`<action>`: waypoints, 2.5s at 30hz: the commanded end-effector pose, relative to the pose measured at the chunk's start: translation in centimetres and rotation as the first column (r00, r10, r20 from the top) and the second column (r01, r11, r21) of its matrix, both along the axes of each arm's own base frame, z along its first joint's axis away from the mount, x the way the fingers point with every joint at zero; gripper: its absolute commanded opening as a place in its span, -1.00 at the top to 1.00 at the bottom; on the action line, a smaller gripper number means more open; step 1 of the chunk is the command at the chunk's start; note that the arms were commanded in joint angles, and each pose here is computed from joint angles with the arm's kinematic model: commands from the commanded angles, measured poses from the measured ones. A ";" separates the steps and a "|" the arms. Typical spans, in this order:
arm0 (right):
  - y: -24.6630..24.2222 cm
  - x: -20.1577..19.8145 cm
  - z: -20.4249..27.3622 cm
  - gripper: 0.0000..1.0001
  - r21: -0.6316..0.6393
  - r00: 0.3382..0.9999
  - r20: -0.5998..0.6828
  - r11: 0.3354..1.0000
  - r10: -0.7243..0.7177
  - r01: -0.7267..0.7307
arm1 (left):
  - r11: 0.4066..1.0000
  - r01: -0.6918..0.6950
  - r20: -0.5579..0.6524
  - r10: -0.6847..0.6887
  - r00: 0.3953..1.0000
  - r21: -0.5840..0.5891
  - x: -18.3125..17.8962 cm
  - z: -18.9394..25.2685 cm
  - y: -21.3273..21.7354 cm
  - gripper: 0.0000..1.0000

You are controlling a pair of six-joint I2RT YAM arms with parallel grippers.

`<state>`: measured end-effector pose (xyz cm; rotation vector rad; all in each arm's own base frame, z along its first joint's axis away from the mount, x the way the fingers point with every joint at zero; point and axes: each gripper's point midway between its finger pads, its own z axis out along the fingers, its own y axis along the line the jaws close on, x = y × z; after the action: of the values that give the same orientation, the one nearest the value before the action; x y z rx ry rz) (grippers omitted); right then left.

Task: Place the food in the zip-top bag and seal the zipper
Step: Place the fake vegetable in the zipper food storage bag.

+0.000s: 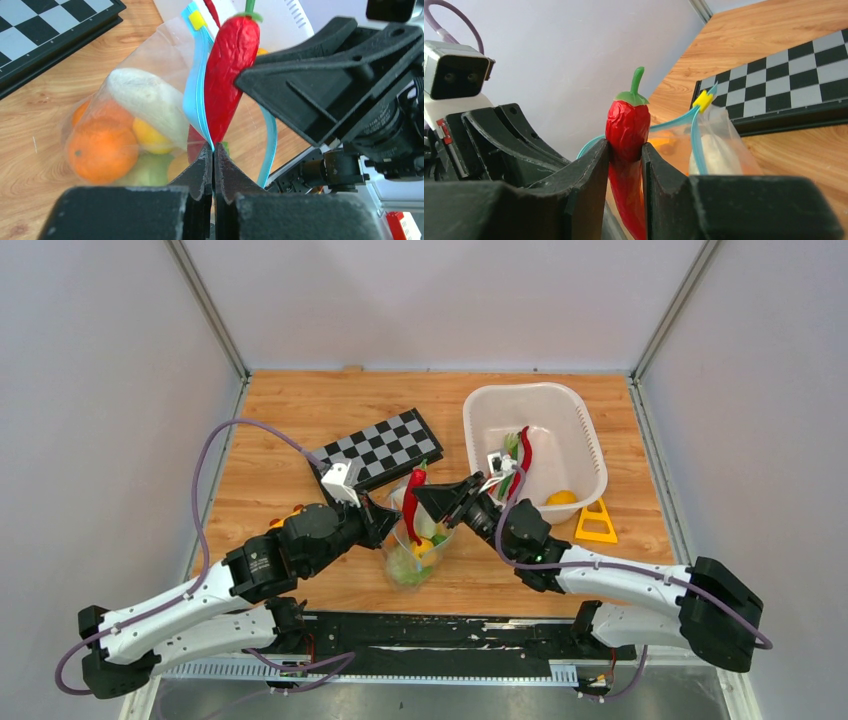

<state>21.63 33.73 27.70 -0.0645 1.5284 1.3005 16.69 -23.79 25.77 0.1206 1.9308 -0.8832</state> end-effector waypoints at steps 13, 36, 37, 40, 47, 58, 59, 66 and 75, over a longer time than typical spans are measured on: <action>1.1 1.1 -2.4 0.39 -0.100 0.968 -0.195 0.985 -0.160 0.143 | 0.998 -0.047 0.019 0.048 0.999 -0.052 0.3 1.0 0.8 1.00; 5.1 -3.0 -5.0 0.07 -0.495 0.973 -0.172 0.841 0.151 -0.218 | 0.997 -0.061 0.018 0.061 0.998 -0.048 0.5 1.0 0.9 1.00; 5.2 -3.0 -5.1 0.00 -0.504 0.972 -0.173 0.834 0.156 -0.224 | 0.997 -0.059 0.018 0.060 0.998 -0.048 0.5 1.1 0.9 1.00; 4.7 -2.8 -4.6 -0.08 -0.519 0.977 -0.162 0.830 0.137 -0.203 | 0.997 -0.060 0.016 0.061 0.998 -0.045 0.4 1.1 1.0 1.00; 2.5 -2.2 -3.0 -0.19 -0.537 0.992 -0.096 0.835 0.081 -0.120 | 0.995 -0.097 0.009 0.097 0.995 -0.034 0.6 0.9 1.9 1.00; 3.7 -3.7 -3.8 0.43 -0.610 0.966 -0.095 0.752 0.242 -0.248 | 0.997 -0.070 0.009 0.070 0.997 -0.035 0.5 0.9 1.1 1.00; 3.9 -3.5 -4.5 0.44 -0.628 0.964 -0.106 0.735 0.243 -0.254 | 0.997 -0.068 0.008 0.069 0.998 -0.034 0.5 0.9 1.1 1.00; 6.2 -3.4 -7.8 0.47 -0.675 0.933 -0.183 0.651 0.310 -0.349 | 0.996 -0.086 0.008 0.086 0.996 -0.035 0.5 1.1 1.7 1.00; 5.0 -4.3 -1.7 0.39 -0.619 0.926 -0.016 0.724 0.376 -0.305 | 0.992 -0.124 0.006 0.124 0.992 -0.017 0.8 0.7 2.5 1.00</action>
<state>18.00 38.65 18.59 -0.8647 2.0826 0.8654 17.09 -21.77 24.99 0.0508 1.9378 -0.8104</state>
